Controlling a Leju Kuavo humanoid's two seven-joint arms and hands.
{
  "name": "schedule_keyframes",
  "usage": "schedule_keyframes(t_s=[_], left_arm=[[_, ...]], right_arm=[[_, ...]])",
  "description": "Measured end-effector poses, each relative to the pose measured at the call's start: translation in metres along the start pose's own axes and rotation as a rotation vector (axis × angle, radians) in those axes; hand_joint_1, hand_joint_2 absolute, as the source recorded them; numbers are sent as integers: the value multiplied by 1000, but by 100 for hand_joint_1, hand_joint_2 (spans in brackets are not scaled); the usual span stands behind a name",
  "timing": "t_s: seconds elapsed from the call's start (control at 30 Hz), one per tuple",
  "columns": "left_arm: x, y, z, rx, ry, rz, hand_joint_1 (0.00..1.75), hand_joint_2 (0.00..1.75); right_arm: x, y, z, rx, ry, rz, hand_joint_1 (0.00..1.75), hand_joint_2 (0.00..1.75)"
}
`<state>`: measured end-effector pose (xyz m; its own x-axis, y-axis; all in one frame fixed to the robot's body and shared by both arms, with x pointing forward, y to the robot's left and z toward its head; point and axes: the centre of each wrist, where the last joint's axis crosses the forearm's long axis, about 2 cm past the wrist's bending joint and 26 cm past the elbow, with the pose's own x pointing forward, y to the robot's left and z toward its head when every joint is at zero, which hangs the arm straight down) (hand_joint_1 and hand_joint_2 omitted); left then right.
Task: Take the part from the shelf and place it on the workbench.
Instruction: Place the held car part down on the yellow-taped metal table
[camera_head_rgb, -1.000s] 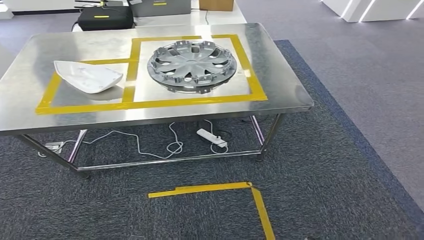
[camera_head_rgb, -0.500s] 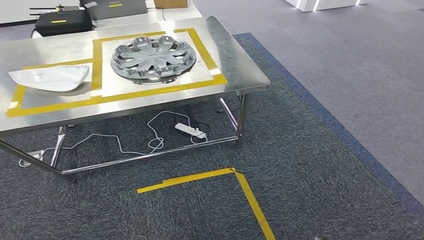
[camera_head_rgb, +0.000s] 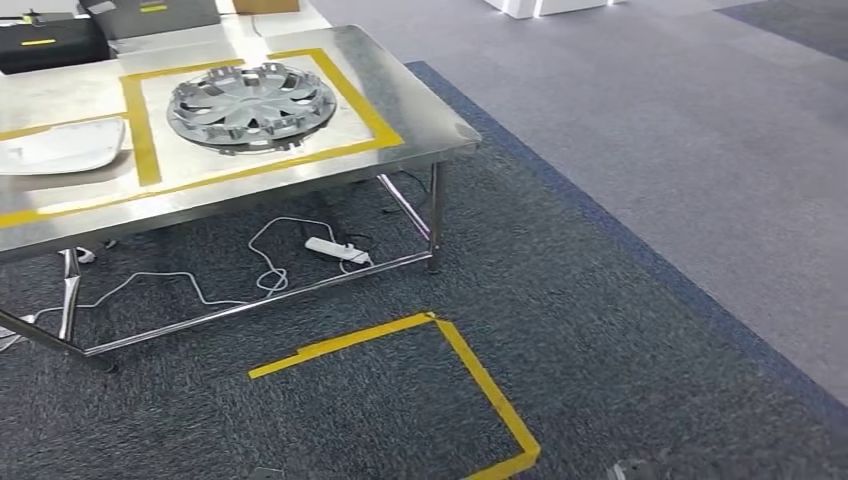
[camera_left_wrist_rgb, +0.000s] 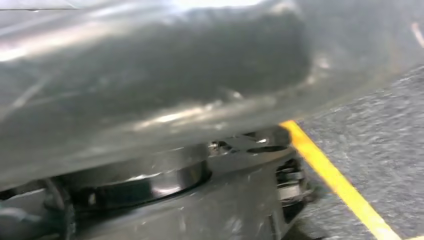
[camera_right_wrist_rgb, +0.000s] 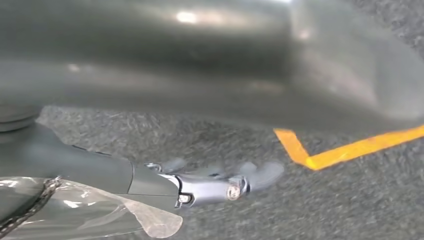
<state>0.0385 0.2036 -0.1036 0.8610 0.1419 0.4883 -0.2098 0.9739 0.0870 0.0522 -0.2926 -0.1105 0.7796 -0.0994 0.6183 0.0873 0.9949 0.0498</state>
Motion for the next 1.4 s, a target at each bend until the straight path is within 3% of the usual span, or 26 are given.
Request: schedule_keyframes(t_s=[0.1,0.17,0.37,0.67,0.93,1.4], left_arm=[[0,9,-3,-45,-99,36,0,0],[1,14,-5,-39,-113,36,0,0],[4,23,-9,-9,-112,11,0,0],[4,28,-10,16,-79,-43,0,0],[20,13,-13,-13,-97,-39,0,0],[15,10,-10,-46,-122,-18,0,0]], right_arm=[[-4,-2,3,-82,26,23,0,0],[-7,-4,5,-125,50,37,0,0],[-13,-4,8,-164,121,46,0,0],[-18,-4,11,-110,153,-19,0,0],[-11,-29,9,-126,141,-69,0,0],[-12,-49,12,-125,112,-83,0,0]])
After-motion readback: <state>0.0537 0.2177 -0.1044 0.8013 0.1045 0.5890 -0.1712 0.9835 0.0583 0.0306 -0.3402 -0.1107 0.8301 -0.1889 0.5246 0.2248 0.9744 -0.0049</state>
